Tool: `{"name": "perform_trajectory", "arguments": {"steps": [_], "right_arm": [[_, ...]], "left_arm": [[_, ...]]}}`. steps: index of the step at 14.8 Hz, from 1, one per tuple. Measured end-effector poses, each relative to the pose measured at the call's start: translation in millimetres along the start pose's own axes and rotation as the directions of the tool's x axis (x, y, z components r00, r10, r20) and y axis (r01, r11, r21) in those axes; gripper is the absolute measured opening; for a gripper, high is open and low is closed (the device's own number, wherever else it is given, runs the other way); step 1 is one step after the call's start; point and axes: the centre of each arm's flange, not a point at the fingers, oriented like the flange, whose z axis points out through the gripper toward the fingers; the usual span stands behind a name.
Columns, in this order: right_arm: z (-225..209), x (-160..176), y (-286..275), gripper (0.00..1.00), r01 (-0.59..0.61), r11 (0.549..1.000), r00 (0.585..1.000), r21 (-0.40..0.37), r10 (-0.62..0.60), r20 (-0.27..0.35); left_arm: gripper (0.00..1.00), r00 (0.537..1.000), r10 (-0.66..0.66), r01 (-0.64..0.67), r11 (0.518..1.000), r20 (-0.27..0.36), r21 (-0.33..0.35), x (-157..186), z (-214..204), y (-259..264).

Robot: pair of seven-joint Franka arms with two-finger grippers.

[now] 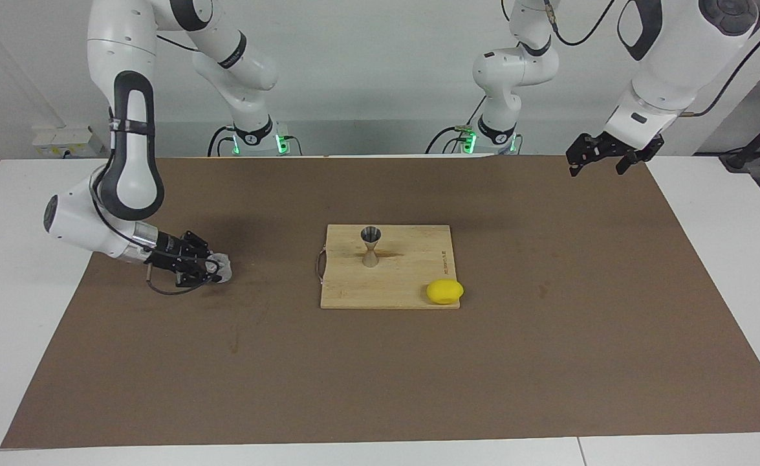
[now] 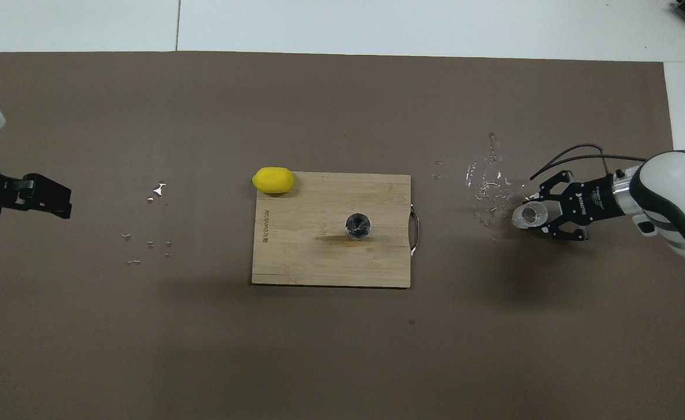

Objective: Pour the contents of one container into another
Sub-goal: 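Lower the glass cup onto the table and open the right gripper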

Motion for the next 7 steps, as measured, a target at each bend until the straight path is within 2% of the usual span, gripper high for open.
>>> {"name": "perform_trajectory", "arguments": {"steps": [5, 7], "right_arm": [[-3, 5, 3, 0.51, -0.009, 1.000, 1.000, 0.007, 0.009, -0.001], [-5, 2, 2, 0.70, -0.004, 1.000, 1.000, 0.011, 0.004, -0.004]], "left_arm": [[1.00, 1.000, 0.007, -0.007, 1.000, -0.012, 0.001, 0, -3, 3], [1.00, 1.000, -0.004, 0.004, 1.000, -0.011, -0.001, 0, -2, -5]]}}
